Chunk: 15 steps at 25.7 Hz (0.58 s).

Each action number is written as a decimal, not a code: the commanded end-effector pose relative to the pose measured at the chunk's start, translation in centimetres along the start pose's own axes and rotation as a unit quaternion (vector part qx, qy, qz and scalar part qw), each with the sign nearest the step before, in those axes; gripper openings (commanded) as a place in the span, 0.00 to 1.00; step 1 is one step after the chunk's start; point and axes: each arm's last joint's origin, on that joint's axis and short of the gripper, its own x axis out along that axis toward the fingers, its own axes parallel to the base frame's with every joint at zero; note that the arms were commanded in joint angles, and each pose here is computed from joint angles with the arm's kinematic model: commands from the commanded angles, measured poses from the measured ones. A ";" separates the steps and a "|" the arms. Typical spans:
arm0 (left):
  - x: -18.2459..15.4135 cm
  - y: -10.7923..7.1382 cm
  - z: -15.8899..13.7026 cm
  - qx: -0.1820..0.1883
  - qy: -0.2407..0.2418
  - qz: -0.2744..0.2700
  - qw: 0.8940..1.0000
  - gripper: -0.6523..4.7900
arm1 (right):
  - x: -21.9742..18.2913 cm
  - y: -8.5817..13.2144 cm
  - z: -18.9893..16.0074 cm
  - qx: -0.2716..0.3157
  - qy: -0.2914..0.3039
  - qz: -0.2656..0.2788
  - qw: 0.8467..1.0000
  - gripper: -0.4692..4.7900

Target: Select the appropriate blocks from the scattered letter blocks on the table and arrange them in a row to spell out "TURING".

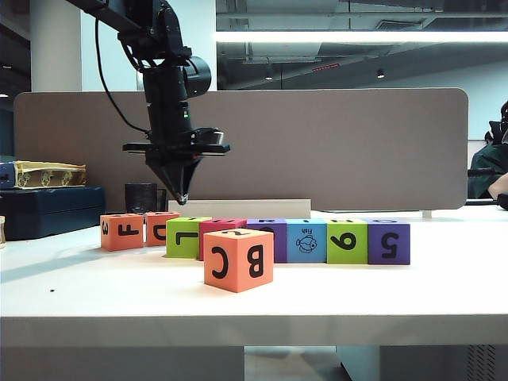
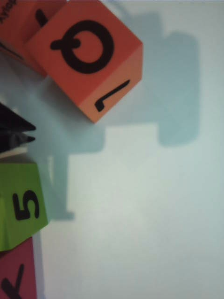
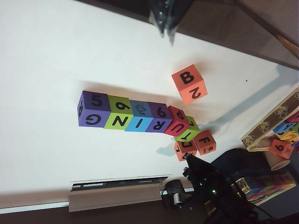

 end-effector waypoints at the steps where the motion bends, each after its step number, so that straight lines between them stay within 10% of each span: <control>1: 0.6 -0.2 -0.2 0.002 0.010 -0.022 1.000 0.11 | -0.2 0.1 0.1 -0.007 -0.011 0.001 1.000 0.09; 15: 1.9 -0.9 -1.5 0.008 0.074 -0.046 0.996 0.11 | -0.2 0.1 0.1 -0.007 -0.011 0.001 1.000 0.09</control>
